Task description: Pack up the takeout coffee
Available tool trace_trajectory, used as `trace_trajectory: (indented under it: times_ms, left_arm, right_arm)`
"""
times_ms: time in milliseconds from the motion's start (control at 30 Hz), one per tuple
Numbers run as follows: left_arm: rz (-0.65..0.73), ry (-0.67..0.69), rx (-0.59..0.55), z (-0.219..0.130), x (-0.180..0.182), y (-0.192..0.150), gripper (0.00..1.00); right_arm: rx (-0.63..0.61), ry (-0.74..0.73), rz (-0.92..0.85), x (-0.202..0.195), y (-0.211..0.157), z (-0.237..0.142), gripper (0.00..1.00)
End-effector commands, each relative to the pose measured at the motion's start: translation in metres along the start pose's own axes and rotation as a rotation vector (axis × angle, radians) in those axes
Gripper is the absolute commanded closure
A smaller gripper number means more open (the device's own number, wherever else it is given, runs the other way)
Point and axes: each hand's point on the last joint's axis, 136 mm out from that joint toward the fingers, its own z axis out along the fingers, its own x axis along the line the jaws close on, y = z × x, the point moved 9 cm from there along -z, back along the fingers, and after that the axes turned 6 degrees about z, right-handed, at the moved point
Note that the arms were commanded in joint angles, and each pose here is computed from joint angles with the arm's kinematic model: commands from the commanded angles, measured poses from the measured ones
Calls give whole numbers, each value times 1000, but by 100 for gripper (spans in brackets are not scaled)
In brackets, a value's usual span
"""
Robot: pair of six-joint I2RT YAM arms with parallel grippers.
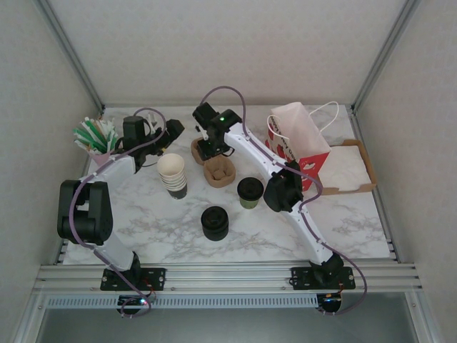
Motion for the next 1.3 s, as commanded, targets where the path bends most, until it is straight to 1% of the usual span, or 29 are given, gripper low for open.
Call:
trace_trajectory:
  times_ms: [0, 233, 600, 1067, 1267]
  left_arm:
    - [32, -21, 16, 2, -2, -5, 0]
    - [35, -18, 20, 1, -2, -7, 0]
    - [36, -18, 21, 0, -3, -7, 0]
    - [40, -21, 19, -1, -4, -7, 0]
    - [42, -22, 18, -2, -5, -7, 0]
  right_arm:
    - [40, -2, 17, -6, -3, 22, 48]
    - [65, -7, 16, -7, -6, 37, 48]
    - [76, -1, 17, -6, -7, 43, 50]
    - [82, 13, 16, -5, -8, 42, 57]
    - [68, 23, 13, -4, -6, 31, 60]
